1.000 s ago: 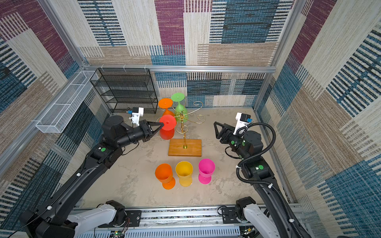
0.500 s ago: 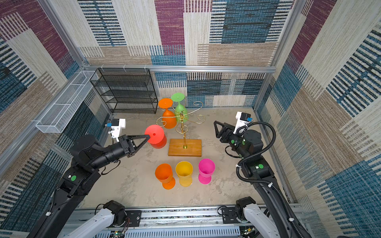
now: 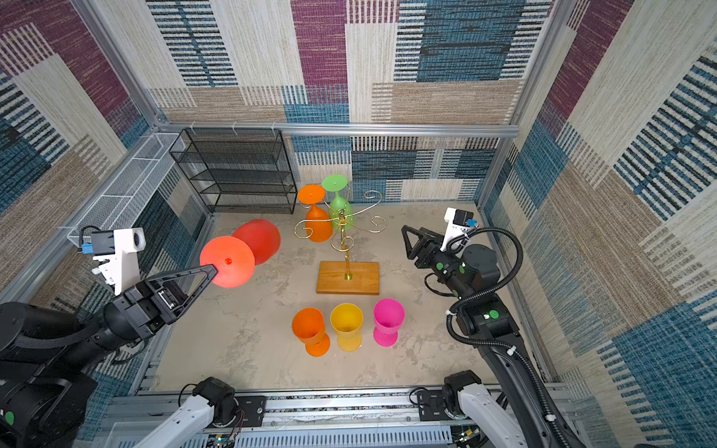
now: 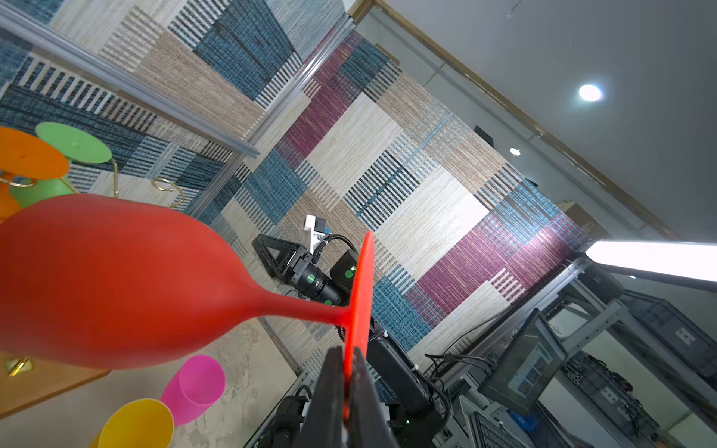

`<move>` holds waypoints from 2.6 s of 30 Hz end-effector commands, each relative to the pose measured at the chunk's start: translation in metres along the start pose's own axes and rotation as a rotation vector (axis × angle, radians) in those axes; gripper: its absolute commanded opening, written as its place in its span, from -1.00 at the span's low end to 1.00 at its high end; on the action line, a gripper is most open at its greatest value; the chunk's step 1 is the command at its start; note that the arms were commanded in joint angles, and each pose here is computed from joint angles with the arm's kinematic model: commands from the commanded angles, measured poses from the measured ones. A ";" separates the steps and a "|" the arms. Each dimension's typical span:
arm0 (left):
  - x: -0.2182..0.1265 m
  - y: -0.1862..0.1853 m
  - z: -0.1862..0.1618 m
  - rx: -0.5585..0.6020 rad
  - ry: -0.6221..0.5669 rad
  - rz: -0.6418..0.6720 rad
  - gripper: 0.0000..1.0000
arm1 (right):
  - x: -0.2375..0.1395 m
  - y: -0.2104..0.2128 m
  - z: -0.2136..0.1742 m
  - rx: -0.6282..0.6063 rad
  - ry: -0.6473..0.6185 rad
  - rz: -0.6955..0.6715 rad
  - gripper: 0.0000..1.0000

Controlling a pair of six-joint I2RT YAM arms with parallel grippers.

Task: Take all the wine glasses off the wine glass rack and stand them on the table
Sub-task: 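Raise the red glass toward the right gripper while the right gripper reaches in, then close the right gripper on the red glass bowl held by the left gripper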

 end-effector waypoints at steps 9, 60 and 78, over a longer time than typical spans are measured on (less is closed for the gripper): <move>0.086 0.009 0.040 -0.164 0.051 -0.492 -1.00 | -0.027 0.088 0.040 -0.124 -0.203 0.547 0.40; 0.163 0.084 -0.016 -0.503 0.134 -0.556 -1.00 | -0.021 0.091 0.034 0.049 -0.300 1.052 0.09; 0.169 0.098 -0.017 -0.536 0.116 -0.534 -1.00 | -0.048 0.105 0.039 -0.027 -0.335 1.040 -0.08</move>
Point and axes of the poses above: each gripper's point midway between its finger pads, its own x axis out along the fingers, its own y axis along the line the jaws close on, z = x × y, the point moved 2 cm from there along -x, back along the fingers, and after that the axes turned 10 degrees about -x, right-handed, at the moved point
